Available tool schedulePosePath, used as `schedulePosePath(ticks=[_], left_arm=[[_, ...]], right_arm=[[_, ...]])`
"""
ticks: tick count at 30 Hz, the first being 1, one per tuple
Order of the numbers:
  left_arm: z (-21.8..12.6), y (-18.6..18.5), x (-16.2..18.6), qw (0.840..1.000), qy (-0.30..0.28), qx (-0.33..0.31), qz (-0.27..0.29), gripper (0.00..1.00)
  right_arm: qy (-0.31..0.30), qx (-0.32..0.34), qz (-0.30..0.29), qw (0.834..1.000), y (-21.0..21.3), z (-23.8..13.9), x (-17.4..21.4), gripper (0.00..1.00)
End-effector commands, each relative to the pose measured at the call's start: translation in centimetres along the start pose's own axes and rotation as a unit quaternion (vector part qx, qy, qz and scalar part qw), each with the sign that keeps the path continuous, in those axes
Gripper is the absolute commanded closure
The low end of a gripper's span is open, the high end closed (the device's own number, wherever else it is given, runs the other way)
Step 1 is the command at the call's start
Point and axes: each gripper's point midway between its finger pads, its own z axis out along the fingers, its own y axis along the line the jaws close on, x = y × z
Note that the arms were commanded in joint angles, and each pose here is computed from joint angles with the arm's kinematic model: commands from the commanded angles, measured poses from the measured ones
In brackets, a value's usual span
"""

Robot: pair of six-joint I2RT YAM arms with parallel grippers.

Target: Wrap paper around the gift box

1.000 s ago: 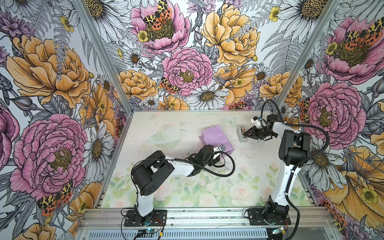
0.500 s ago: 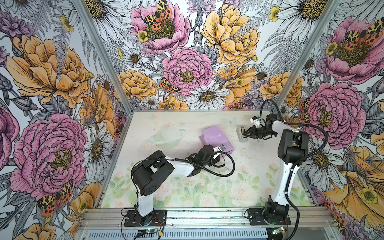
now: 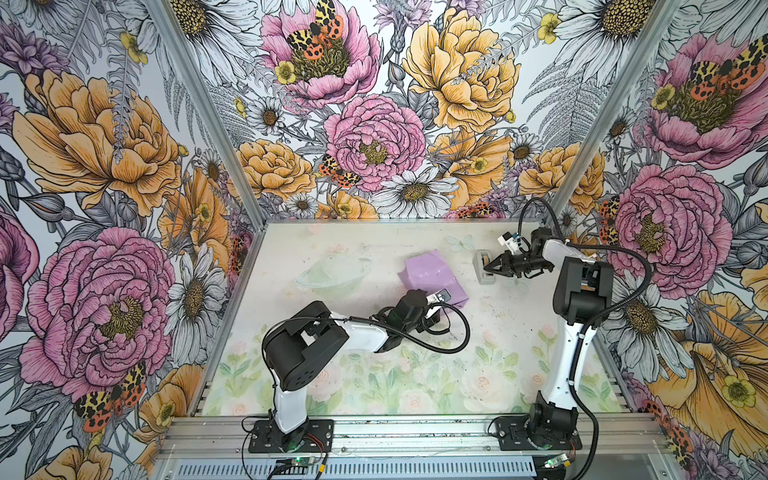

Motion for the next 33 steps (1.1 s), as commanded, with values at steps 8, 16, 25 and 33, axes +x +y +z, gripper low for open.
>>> schedulePosePath(ticks=[8, 16, 25, 33], left_arm=[[0.6, -2.0, 5.4, 0.996, 0.085, 0.042, -0.002, 0.34], [0.5, -1.9, 5.4, 0.995, 0.086, 0.041, 0.0, 0.35], [0.6, -2.0, 5.4, 0.995, 0.085, 0.043, 0.0, 0.35], [0.4, -2.0, 5.5, 0.995, 0.086, 0.043, -0.001, 0.35]], right_arm=[[0.001, -0.021, 0.002, 1.0, 0.3, -0.1, 0.1, 0.99], [-0.033, -0.04, -0.014, 0.999, 4.1, -3.1, -1.0, 1.0], [-0.045, -0.02, -0.003, 0.999, 5.2, -4.8, -0.7, 1.0], [-0.051, -0.025, 0.013, 0.998, 6.2, -5.3, 0.5, 1.0]])
